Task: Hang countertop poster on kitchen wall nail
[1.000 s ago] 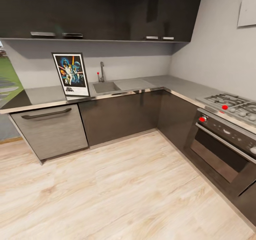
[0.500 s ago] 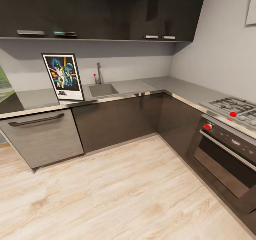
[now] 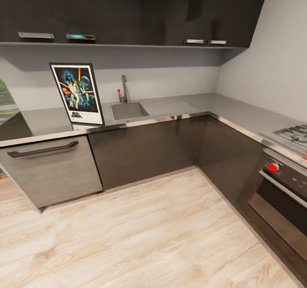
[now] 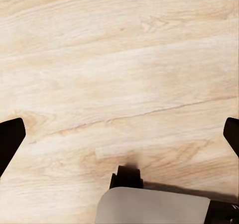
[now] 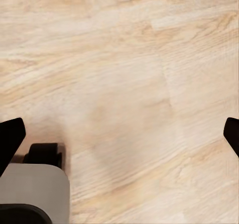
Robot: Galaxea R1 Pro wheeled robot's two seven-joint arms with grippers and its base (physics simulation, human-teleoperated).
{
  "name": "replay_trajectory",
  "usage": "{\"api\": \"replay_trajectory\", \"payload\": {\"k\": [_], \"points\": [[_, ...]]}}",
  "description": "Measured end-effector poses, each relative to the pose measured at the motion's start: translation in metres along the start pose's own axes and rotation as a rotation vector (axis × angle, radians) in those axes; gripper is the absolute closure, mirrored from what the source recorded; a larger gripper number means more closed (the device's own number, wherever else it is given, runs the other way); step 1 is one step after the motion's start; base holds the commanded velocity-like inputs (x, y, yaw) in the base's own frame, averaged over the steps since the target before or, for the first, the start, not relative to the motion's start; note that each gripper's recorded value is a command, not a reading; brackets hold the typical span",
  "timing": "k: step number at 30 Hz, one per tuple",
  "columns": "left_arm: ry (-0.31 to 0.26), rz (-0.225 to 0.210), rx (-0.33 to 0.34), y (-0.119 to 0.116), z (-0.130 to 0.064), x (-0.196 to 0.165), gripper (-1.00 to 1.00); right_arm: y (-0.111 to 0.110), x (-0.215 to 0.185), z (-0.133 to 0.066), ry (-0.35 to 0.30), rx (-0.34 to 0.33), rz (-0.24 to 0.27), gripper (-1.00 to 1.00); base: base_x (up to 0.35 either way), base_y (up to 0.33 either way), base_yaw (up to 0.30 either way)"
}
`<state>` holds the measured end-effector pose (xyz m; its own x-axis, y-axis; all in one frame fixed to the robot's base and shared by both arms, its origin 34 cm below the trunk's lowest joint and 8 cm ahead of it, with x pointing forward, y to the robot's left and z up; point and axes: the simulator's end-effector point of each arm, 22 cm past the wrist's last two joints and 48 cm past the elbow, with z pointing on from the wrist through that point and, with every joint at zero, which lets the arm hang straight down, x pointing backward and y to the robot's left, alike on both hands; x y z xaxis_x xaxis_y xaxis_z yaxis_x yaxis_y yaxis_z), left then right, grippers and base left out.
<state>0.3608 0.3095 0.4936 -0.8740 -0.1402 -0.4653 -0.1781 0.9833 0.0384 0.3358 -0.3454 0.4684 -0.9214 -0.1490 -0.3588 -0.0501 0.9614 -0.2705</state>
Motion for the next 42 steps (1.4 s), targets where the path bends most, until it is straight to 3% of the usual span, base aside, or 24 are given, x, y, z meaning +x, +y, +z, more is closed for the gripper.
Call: {"api": "replay_trajectory", "payload": {"k": [10, 12, 17, 18, 19, 20, 21, 22, 24, 26, 31, 34, 38, 40, 42], "points": [[0.009, 0.001, -0.002, 0.001, 0.001, 0.003, -1.00, 0.001, 0.004, 0.000, 0.009, -0.001, -0.001, -1.00, 0.298, -0.013, 0.168], [-0.085, 0.002, -0.001, -0.001, 0.000, -0.021, -1.00, -0.002, 0.002, 0.001, 0.005, 0.004, 0.001, -1.00, 0.032, -0.006, 0.013], [-0.220, 0.004, 0.005, -0.005, -0.006, -0.070, -1.00, -0.007, -0.008, 0.002, -0.032, 0.013, 0.007, -1.00, 0.011, -0.002, 0.005], [-0.288, -0.010, 0.021, -0.017, -0.014, -0.114, -1.00, -0.011, -0.033, -0.001, -0.151, 0.018, 0.027, -1.00, 0.002, 0.000, 0.001], [-0.423, -0.017, 0.025, -0.021, -0.037, -0.183, -1.00, -0.012, -0.037, -0.001, -0.169, 0.020, 0.031, -1.00, 0.001, 0.000, 0.001], [-0.437, -0.030, 0.028, -0.026, -0.047, -0.203, -1.00, -0.013, -0.041, -0.002, -0.189, 0.023, 0.035, -1.00, 0.000, 0.000, 0.000], [-0.420, -0.078, -0.045, -0.021, -0.066, -0.235, -1.00, -0.018, -0.066, -0.006, -0.284, 0.033, 0.052, -1.00, 0.000, 0.000, 0.000], [-0.476, -0.091, -0.061, -0.018, -0.081, -0.263, -1.00, -0.020, -0.074, -0.008, -0.310, 0.035, 0.058, -1.00, 0.000, 0.000, 0.000], [-0.504, -0.112, -0.078, -0.019, -0.088, -0.285, -1.00, -0.021, -0.083, -0.013, -0.357, 0.037, 0.066, -1.00, 0.000, 0.000, 0.000], [-0.560, -0.145, -0.084, -0.026, -0.099, -0.338, -1.00, -0.023, -0.094, -0.031, -0.443, 0.039, 0.076, -1.00, 0.000, 0.000, 0.000], [-0.572, -0.168, -0.059, -0.042, -0.111, -0.407, -1.00, -0.038, -0.102, -0.058, -0.526, 0.069, 0.106, -1.00, 0.000, 0.000, 0.000], [-0.601, -0.176, -0.046, -0.048, -0.121, -0.441, -1.00, -0.049, -0.102, -0.064, -0.539, 0.092, 0.121, -1.00, 0.000, 0.000, 0.000], [-0.675, -0.197, 0.006, -0.074, -0.152, -0.512, -1.00, -0.057, -0.100, -0.069, -0.546, 0.110, 0.132, -1.00, 0.000, 0.000, 0.000], [-0.670, -0.191, 0.036, -0.097, -0.166, -0.555, -1.00, -0.059, -0.099, -0.070, -0.546, 0.114, 0.133, -1.00, 0.000, 0.000, 0.000], [-0.661, -0.182, 0.012, -0.105, -0.170, -0.583, -1.00, -0.059, -0.099, -0.071, -0.545, 0.116, 0.132, -1.00, 0.000, 0.000, 0.000]]}}
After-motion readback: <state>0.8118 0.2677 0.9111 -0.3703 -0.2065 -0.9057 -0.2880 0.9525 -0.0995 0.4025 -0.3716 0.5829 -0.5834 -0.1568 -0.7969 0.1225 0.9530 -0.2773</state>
